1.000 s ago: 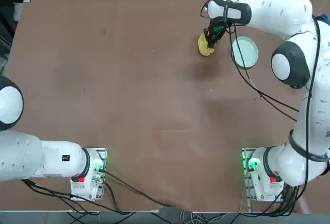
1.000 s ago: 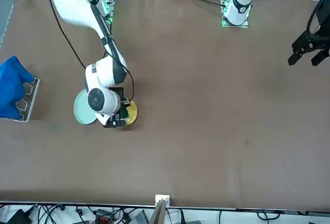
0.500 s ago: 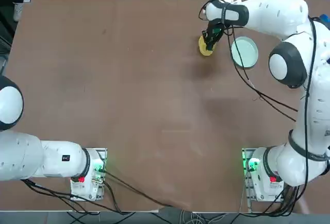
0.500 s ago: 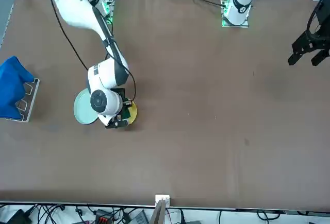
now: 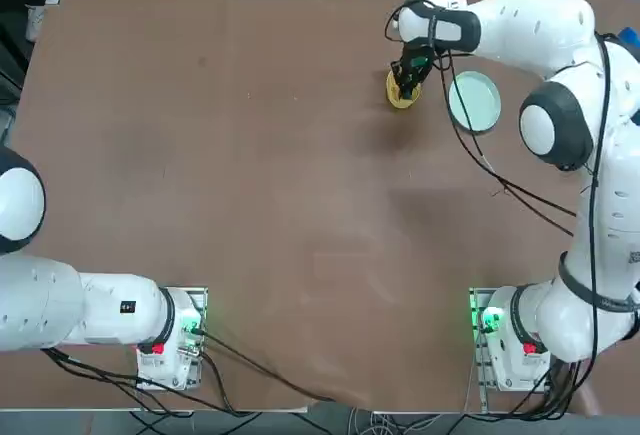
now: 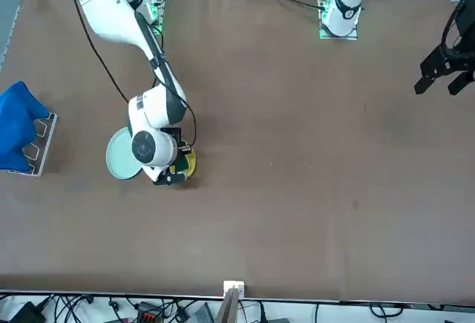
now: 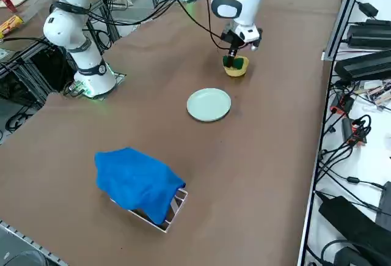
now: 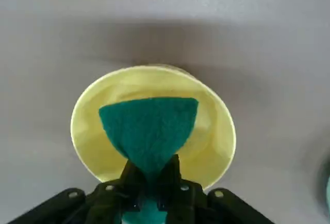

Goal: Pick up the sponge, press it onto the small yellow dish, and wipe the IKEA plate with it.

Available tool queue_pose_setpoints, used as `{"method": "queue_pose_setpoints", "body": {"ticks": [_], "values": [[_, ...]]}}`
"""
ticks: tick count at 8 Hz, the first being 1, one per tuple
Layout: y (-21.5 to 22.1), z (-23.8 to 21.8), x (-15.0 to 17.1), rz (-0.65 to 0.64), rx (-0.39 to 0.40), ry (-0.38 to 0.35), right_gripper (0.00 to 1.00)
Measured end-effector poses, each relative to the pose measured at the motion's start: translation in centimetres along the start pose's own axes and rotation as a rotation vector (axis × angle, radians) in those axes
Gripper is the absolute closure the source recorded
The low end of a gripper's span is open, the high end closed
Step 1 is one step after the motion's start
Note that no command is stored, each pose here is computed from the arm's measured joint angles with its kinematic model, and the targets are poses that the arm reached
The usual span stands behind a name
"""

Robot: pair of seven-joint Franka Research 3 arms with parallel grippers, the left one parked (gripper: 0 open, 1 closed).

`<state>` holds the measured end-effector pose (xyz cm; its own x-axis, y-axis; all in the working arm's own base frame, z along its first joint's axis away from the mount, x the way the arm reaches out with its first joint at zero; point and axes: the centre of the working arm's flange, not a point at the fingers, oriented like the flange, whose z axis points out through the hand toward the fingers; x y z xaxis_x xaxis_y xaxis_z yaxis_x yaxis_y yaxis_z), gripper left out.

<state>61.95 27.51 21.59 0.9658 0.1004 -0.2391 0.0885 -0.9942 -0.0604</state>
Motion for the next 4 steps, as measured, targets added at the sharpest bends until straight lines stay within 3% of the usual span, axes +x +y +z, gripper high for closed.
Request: {"method": "queue_pose_setpoints", "body": {"ticks": [4], "values": [[0.2, 1.6, 0.9, -0.008, 0.004, 0.026, 0.87]]}}
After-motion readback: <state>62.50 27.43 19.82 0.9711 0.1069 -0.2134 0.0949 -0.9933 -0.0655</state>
